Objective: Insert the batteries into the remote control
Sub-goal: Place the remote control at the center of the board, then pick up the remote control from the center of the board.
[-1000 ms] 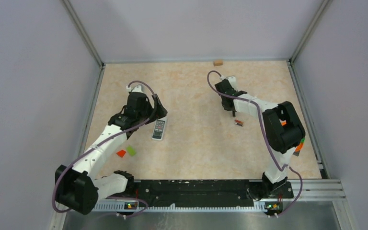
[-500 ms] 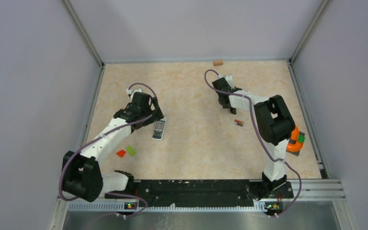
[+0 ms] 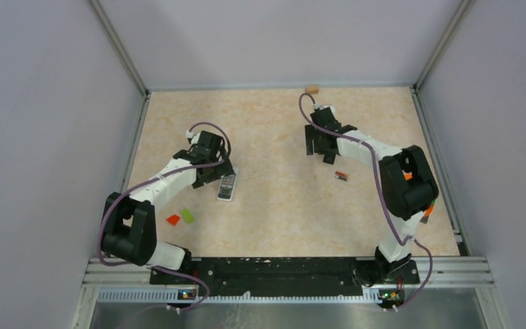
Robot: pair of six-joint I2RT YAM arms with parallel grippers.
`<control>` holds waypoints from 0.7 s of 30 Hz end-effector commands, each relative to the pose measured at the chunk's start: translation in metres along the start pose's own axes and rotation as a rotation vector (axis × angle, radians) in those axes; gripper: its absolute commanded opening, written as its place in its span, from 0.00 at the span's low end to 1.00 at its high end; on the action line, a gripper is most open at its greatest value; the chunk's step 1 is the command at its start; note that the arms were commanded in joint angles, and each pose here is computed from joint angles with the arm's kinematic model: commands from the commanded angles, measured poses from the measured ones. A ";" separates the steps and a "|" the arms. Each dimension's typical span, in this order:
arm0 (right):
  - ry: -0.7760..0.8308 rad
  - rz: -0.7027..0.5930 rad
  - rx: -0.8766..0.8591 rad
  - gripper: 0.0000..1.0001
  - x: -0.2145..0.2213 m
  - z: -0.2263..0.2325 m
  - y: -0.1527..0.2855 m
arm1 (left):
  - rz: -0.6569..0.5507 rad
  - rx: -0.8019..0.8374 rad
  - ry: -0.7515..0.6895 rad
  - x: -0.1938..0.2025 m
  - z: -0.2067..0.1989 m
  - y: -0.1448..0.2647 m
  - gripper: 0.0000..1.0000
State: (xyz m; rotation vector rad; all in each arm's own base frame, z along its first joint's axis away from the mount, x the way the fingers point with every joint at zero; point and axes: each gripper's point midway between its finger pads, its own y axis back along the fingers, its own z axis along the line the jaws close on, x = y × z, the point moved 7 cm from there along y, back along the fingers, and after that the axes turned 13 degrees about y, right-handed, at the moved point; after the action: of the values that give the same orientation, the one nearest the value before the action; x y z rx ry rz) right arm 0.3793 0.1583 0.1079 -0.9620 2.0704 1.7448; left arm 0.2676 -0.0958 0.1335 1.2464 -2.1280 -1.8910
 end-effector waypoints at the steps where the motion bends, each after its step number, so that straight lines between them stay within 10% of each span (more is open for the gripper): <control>1: -0.097 -0.114 -0.193 0.76 -0.014 0.002 0.044 | -0.038 -0.008 0.002 -0.012 -0.012 -0.009 0.99; 10: -0.175 -0.172 -0.338 0.78 0.003 0.008 0.078 | 0.061 0.054 -0.128 0.017 -0.027 -0.034 0.98; 21: -0.230 -0.200 -0.390 0.73 0.008 0.009 0.095 | 0.067 -0.103 -0.215 0.042 -0.013 -0.050 0.71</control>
State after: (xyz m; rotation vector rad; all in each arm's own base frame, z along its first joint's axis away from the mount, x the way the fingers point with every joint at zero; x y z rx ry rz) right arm 0.3105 0.1682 0.1536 -0.9563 1.5866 2.0951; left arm 0.2758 -0.1298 0.0828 1.0037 -2.1640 -2.0935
